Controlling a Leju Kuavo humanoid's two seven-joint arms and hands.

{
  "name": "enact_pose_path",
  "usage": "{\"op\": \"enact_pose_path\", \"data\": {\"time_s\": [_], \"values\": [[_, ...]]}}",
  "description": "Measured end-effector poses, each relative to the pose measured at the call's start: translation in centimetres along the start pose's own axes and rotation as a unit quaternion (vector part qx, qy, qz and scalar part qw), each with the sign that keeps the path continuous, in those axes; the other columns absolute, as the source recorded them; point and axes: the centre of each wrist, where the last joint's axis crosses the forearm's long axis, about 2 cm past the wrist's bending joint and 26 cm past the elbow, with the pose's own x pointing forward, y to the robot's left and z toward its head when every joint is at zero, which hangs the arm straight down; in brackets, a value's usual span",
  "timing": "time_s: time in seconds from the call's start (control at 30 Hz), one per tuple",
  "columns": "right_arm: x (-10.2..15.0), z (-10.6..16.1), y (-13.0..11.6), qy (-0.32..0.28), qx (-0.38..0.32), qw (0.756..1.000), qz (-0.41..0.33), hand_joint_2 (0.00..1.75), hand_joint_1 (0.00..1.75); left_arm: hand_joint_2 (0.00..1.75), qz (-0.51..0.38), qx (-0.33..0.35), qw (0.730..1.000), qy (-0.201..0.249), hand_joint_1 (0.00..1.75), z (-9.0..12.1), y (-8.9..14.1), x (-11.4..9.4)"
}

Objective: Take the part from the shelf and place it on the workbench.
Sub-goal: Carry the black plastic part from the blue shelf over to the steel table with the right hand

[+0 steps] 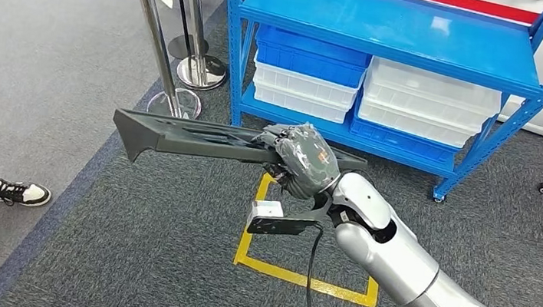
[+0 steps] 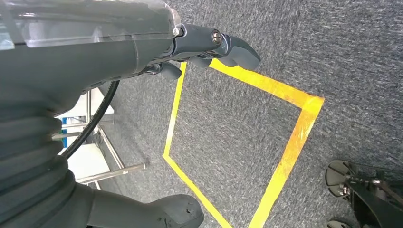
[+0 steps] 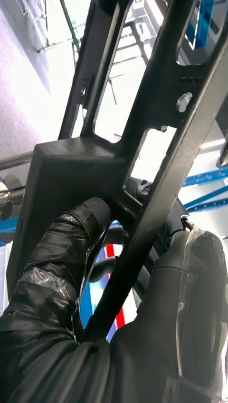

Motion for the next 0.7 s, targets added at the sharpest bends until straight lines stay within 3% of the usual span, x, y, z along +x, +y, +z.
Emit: {"op": "enact_pose_path", "data": {"time_s": [0.7], "values": [[-0.60, 0.41, -0.88, 0.008, -0.001, 1.000, 0.015, 1.75, 1.75, 1.75, -0.001, 0.001, 1.000, -0.002, 0.00, 0.00, 0.00, -0.01]]}}
